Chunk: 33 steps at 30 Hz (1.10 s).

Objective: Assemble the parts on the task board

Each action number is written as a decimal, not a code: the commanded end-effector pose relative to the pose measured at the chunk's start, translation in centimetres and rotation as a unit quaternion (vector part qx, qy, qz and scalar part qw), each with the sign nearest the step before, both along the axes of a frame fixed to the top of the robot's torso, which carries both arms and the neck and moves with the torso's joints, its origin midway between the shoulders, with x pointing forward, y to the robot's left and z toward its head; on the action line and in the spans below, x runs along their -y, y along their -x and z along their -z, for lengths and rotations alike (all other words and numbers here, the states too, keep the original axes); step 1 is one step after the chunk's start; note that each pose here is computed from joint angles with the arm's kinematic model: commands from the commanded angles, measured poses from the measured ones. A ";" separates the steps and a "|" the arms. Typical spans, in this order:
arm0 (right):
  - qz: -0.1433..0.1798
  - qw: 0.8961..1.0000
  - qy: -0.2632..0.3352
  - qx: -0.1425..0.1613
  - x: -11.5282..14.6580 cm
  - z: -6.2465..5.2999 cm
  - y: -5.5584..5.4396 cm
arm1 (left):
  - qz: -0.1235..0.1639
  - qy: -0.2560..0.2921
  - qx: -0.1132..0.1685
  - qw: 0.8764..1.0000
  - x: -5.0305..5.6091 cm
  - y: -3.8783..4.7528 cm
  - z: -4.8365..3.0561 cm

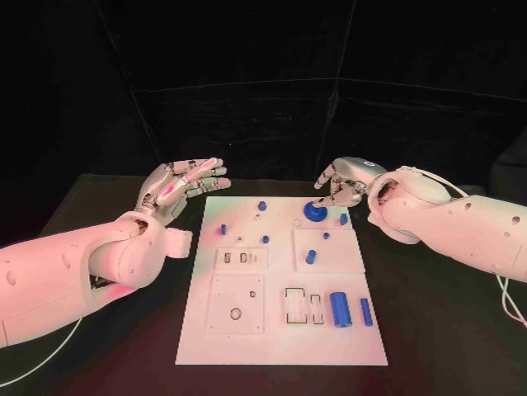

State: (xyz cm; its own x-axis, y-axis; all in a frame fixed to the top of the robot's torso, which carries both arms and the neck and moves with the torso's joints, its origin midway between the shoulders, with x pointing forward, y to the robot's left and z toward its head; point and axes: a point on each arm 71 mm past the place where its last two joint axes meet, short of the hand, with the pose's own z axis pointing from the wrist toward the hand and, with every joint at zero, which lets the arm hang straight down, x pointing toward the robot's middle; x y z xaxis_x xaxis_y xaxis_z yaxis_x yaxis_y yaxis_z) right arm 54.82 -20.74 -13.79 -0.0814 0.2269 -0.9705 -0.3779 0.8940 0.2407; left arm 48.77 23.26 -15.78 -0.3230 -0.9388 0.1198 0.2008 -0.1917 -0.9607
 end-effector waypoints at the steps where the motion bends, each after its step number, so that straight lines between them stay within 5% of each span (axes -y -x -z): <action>1: 0.030 0.998 -0.009 -0.062 1.0 0.7 -0.3 | 0.011 0.007 0.006 1.000 0.1 -0.06 -0.19; 18: 0.040 0.997 0.026 -0.067 0.0 1.4 -1.6 | 0.011 0.006 0.004 1.000 0.1 -0.38 -0.03; 33: 0.025 0.995 0.057 -0.084 -1.3 2.3 -1.7 | 0.010 0.005 0.004 1.000 0.1 -0.37 -0.02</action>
